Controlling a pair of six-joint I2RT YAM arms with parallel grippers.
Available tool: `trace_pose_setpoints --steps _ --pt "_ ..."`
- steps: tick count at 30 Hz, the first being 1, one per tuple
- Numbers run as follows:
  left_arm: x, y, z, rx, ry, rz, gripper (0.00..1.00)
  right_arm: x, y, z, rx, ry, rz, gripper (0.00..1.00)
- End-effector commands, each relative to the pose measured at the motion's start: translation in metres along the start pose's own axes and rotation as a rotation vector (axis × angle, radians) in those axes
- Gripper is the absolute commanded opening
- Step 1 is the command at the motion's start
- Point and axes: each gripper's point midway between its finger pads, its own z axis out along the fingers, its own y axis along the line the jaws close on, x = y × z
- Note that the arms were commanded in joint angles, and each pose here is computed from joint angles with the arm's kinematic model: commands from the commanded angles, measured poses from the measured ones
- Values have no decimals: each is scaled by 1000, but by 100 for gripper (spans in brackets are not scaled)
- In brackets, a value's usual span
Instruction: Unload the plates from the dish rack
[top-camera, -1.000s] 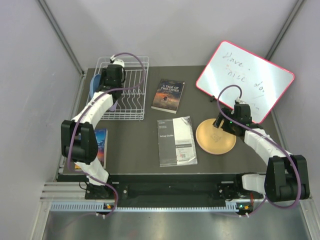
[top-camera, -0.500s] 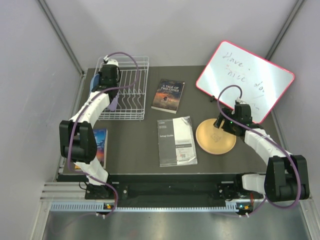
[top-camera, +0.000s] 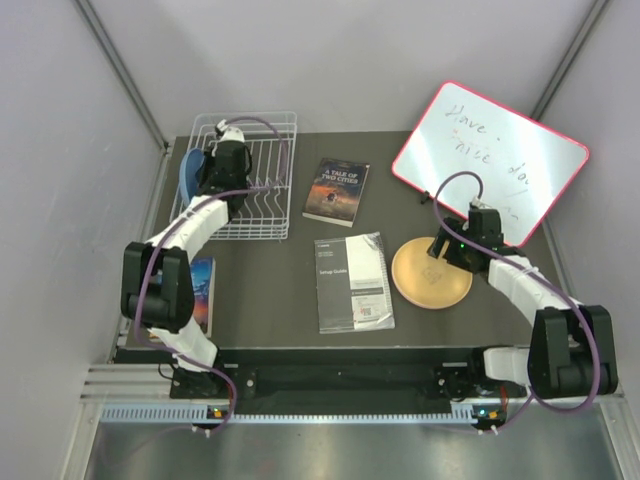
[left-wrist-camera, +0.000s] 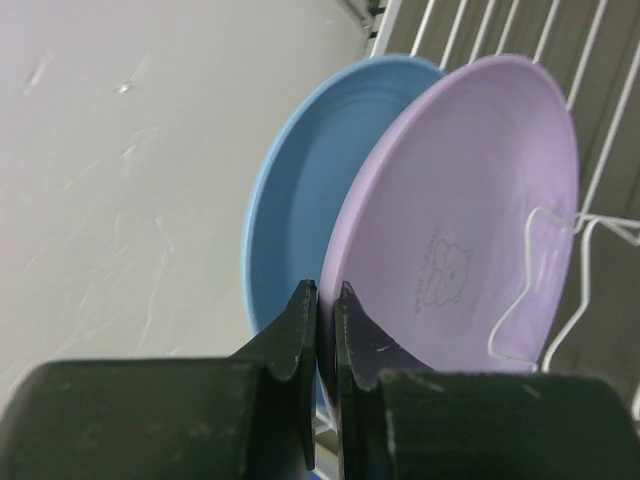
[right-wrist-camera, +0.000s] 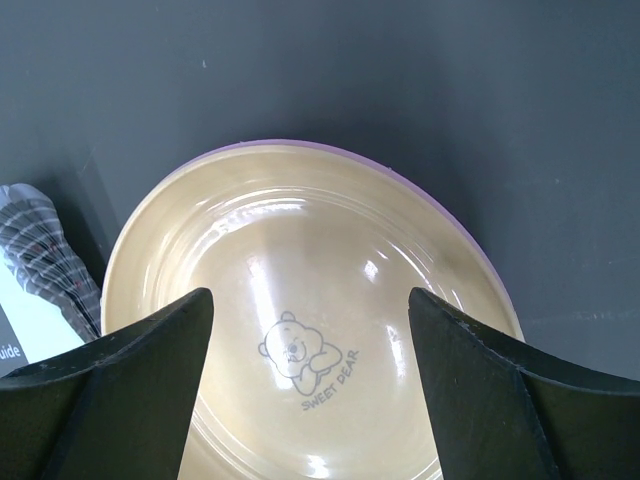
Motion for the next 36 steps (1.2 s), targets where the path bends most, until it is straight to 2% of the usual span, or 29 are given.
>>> trace_pose_setpoints --steps 1,7,11,15,18,19,24,25,27,29,30,34,36 --pt "-22 20 -17 -145 -123 -63 0 -18 7 0 -22 -40 -6 79" --pt "-27 7 -31 -159 -194 -57 0 -16 5 1 -16 -38 -10 79" --pt "-29 -21 -30 -56 -184 -70 0 -17 6 2 -18 -39 -9 79" --pt "-32 -33 -34 -43 -171 -67 0 -16 5 2 -17 -36 -10 79" --pt "-29 -31 -41 -119 -165 -15 0 -16 4 2 -14 -34 -8 79" --pt "-41 -23 -46 -168 -208 -16 0 -16 4 2 -13 -36 -8 79" --pt "-32 -12 -54 -310 -270 24 0 -15 4 3 -13 -36 -4 79" --pt "-39 0 -59 -357 -310 -7 0 -14 3 3 -11 -34 -5 79" --pt "-32 2 -57 -402 -304 71 0 -14 3 3 -9 -34 -5 79" --pt "-33 10 -62 -457 -354 20 0 -14 3 3 -10 -36 -10 79" --pt "-36 16 -66 -488 -365 59 0 -13 1 3 -4 -33 -5 79" --pt "-46 31 -76 -544 -400 42 0 -11 -1 6 1 -28 -5 79" --pt "-52 31 -77 -518 -405 32 0 -10 0 8 -4 -22 -1 79"
